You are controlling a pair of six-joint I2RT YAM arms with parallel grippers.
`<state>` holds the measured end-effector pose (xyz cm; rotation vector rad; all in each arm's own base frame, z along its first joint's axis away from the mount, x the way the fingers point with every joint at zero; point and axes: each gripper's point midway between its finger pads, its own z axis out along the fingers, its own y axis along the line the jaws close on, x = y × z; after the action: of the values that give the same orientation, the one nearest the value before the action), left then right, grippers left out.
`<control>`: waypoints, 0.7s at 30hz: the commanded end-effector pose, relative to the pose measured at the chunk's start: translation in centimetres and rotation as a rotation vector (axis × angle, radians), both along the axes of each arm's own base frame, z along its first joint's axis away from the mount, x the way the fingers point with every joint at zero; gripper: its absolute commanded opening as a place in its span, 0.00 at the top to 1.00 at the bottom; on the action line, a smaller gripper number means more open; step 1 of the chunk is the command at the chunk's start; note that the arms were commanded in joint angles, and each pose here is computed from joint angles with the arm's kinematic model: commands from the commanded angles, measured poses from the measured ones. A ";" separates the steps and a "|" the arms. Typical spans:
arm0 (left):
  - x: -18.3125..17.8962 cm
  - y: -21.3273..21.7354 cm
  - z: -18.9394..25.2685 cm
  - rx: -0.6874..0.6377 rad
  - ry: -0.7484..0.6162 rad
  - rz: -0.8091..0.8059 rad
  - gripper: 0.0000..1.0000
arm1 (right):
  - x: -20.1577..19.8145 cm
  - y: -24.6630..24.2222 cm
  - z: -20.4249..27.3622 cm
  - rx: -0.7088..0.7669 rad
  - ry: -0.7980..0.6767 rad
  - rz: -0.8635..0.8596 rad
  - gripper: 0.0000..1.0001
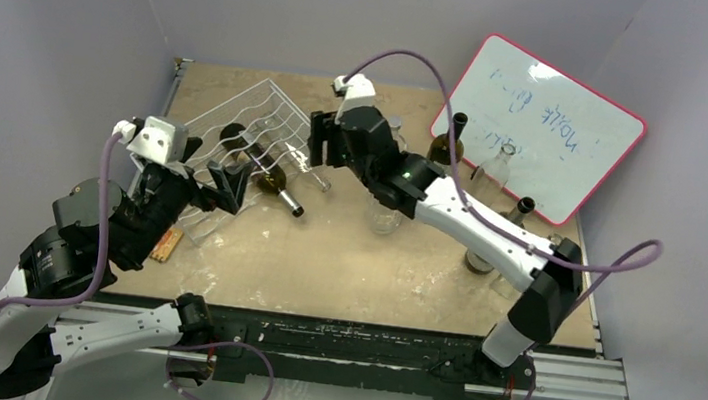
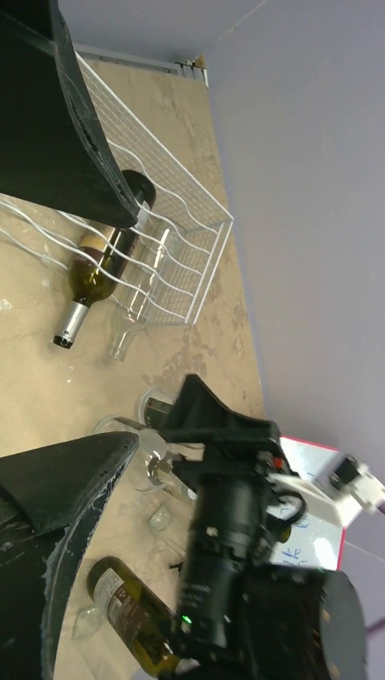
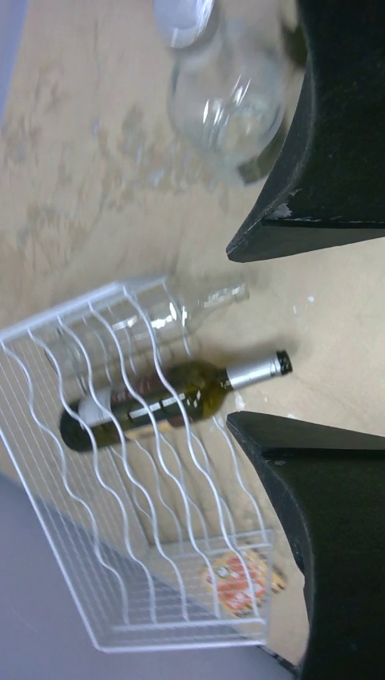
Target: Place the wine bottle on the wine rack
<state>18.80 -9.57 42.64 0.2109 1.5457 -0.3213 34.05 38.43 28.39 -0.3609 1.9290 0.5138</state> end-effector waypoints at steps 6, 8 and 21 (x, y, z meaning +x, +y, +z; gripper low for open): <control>-0.1 -0.8 1.0 -0.079 -0.012 -0.031 0.00 | 2.0 -14.1 7.0 -0.015 -0.063 -0.438 0.34; 0.1 -1.0 0.7 -0.087 -0.003 -0.022 0.00 | 2.7 -17.1 7.0 -0.006 -0.050 -0.520 0.35; 2.6 -5.4 -2.9 -0.129 0.105 -0.008 0.01 | 5.6 -28.3 5.8 -0.051 -0.059 -0.748 0.31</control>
<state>20.46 -13.26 39.39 0.1841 1.6310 -0.3717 38.55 11.70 35.36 0.3293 1.8385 -0.0078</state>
